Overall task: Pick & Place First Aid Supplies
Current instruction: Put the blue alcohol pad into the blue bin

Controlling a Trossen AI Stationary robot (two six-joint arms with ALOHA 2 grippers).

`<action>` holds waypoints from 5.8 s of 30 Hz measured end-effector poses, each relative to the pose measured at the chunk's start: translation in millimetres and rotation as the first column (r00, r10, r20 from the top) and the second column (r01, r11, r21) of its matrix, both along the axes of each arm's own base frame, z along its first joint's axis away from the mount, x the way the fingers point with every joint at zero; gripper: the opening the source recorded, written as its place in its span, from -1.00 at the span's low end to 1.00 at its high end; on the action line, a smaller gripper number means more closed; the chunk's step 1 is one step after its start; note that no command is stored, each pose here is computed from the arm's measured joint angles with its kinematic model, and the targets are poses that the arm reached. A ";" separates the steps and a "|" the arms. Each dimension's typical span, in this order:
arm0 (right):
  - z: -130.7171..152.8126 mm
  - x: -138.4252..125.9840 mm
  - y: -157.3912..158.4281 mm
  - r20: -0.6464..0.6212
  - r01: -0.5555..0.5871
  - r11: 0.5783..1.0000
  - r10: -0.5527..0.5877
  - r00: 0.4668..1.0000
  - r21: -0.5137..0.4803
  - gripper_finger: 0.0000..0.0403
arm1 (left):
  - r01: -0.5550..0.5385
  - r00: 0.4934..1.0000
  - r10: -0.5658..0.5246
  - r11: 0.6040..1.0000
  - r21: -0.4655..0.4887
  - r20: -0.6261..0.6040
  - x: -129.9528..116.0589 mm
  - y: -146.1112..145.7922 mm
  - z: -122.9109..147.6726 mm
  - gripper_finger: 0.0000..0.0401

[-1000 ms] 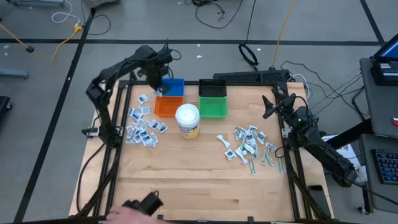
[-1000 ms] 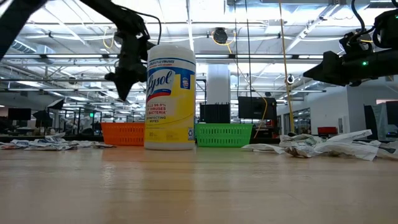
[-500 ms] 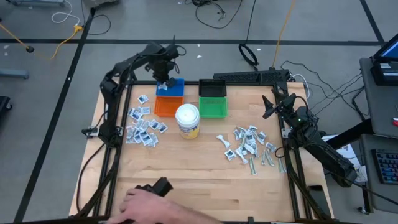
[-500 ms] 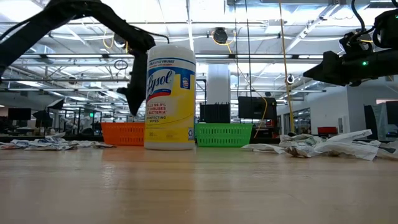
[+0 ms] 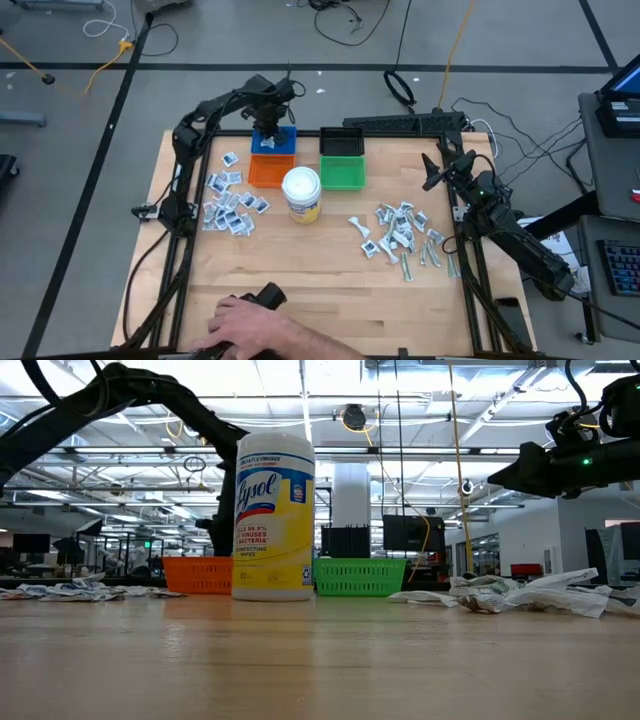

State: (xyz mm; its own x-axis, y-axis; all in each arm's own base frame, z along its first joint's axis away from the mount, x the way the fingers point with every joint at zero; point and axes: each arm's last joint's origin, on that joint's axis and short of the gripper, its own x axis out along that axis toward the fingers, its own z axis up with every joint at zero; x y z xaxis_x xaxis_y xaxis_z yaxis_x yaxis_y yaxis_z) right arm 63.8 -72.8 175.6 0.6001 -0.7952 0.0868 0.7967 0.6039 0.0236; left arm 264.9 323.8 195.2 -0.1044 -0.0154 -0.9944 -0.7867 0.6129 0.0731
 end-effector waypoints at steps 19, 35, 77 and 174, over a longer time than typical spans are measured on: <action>0.0 0.0 0.0 0.000 0.000 1.000 0.000 1.000 0.000 0.36 | -0.073 0.995 0.067 0.995 0.073 0.080 -8.2 -17.7 52.2 0.48; 0.0 0.0 0.0 0.000 0.000 1.000 0.000 1.000 0.000 0.34 | -0.166 0.973 0.166 0.986 -0.015 0.159 -27.7 -108.5 75.2 0.51; -0.1 0.0 0.0 0.000 0.000 1.000 0.000 1.000 0.000 0.34 | 0.299 0.943 -0.311 0.947 0.115 0.114 -71.6 -235.1 -27.8 0.22; -0.1 0.0 0.0 -0.001 0.000 1.000 0.000 1.000 0.001 0.34 | 0.391 0.919 -0.390 0.920 0.000 0.054 -70.9 -234.7 -21.5 -0.97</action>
State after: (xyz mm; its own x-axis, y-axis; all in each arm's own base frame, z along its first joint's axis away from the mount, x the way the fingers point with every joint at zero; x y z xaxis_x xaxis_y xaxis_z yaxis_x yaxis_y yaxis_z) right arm 63.8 -72.9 175.4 0.6002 -0.7953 0.0858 0.7968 0.6038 0.0233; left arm 194.0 89.1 173.7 -0.0526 0.0052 -0.9986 -0.4872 0.8727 0.0302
